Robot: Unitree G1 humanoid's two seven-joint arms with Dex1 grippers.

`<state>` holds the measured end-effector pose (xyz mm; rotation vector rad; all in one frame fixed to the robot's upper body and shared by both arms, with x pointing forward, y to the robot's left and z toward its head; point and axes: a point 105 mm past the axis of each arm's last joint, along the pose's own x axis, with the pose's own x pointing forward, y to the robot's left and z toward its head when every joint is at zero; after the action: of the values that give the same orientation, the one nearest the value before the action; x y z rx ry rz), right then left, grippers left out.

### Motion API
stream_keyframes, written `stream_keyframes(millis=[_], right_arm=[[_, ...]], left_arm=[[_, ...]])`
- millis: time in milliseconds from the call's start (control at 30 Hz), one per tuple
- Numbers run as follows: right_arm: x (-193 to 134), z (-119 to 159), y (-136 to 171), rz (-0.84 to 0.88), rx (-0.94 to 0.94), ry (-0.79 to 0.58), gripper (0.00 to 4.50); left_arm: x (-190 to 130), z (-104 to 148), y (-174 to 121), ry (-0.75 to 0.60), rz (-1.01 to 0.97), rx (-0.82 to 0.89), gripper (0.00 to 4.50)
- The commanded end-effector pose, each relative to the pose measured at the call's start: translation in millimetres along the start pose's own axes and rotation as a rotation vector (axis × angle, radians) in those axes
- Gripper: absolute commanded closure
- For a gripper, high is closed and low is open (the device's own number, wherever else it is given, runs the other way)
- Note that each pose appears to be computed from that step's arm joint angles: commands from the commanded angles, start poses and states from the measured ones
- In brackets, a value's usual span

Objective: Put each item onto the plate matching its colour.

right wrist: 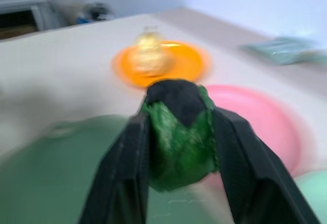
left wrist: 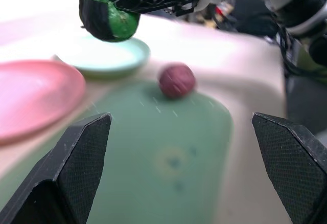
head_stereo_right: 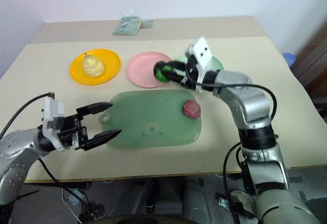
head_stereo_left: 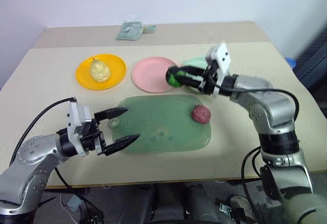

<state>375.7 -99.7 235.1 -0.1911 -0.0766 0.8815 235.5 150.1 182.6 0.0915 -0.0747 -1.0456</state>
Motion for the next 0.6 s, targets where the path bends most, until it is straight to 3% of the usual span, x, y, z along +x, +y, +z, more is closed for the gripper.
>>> stream_keyframes(millis=[33,200,400,500,600], right_arm=[[6,-1,-42,-0.154,-0.036,-0.031,2.80],[20,-28,-84,-0.339,-0.019,0.000,2.80],[26,-66,-92,-0.431,-0.012,0.093,2.80],[26,-72,-91,-0.430,-0.013,0.111,1.90],[25,-67,-92,-0.416,-0.045,0.095,0.37]], left_arm=[[11,11,0,-0.036,0.041,0.020,0.00],[18,12,-3,-0.059,0.090,0.023,0.00],[12,8,-1,-0.055,0.137,0.030,0.00],[6,4,-2,-0.044,0.133,0.021,0.00],[0,-2,-1,-0.028,0.123,0.018,0.00]])
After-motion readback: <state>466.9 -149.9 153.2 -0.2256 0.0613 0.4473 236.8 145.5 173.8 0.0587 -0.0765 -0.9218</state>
